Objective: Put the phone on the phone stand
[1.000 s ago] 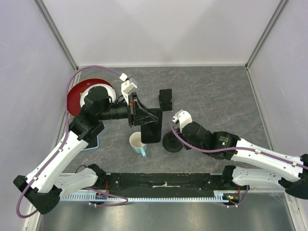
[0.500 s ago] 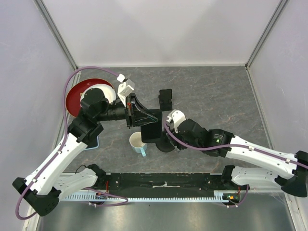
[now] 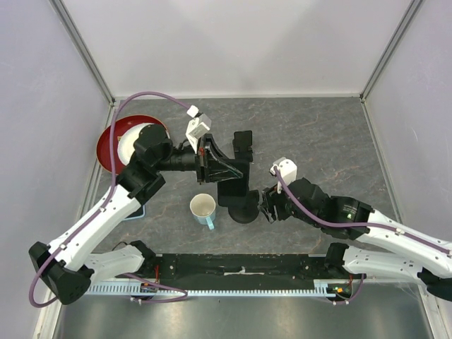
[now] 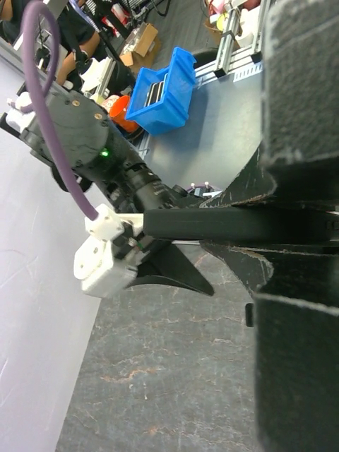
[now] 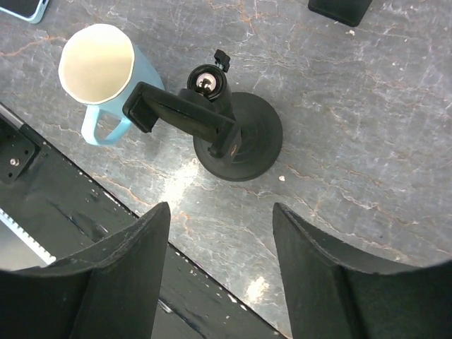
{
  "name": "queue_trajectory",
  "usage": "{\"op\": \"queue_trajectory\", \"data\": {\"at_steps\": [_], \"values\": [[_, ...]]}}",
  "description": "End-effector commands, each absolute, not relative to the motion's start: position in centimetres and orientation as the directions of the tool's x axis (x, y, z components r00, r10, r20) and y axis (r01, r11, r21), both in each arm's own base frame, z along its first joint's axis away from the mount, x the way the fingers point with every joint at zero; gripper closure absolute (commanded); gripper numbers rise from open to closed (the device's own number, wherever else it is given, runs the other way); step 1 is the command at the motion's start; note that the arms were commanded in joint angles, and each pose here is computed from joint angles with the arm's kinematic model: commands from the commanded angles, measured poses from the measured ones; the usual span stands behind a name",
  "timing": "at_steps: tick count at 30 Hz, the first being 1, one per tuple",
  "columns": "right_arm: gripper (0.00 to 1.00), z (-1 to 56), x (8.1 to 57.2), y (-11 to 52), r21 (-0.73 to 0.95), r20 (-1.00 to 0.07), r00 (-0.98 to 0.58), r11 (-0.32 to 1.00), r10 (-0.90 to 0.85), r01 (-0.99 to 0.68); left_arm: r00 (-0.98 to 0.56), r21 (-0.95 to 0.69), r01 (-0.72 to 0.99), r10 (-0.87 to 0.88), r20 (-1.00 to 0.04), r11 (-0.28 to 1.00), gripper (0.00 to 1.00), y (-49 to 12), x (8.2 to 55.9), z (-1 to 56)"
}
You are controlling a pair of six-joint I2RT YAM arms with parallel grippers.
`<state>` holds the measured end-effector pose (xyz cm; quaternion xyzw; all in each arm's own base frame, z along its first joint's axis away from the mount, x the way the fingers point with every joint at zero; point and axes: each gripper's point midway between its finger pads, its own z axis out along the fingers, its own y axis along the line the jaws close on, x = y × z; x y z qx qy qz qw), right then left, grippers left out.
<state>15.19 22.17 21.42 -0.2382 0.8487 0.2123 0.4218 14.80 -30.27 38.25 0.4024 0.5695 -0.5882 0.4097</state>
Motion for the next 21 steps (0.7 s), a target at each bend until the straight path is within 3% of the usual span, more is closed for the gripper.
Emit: {"op": "queue_trajectory", "data": {"at_steps": [1, 4, 11, 21], "values": [[0.36, 20.9, 15.9, 23.4, 0.248, -0.817, -0.566, 0.819, -0.110, -0.518, -0.248, -0.240, 0.968, -0.131, -0.960, -0.077, 0.98, -31.2, 14.1, 41.6], [0.45, 21.2, 16.2, 24.0, 0.298, -0.822, -0.568, 0.815, -0.047, -0.498, -0.187, -0.170, 0.979, -0.163, -0.969, -0.116, 0.98, -31.8, 13.2, 41.2], [0.49, 20.4, 16.6, 25.4, 0.328, -0.839, -0.544, 0.789, -0.009, -0.520, -0.097, -0.068, 0.990, -0.253, -0.963, -0.122, 0.98, -31.1, 12.1, 41.1], [0.57, 20.1, 18.5, 25.0, 0.275, -0.870, -0.493, 0.837, 0.006, -0.474, -0.126, -0.087, 0.983, -0.245, -0.961, -0.163, 0.98, -31.1, 11.5, 41.8]]}}
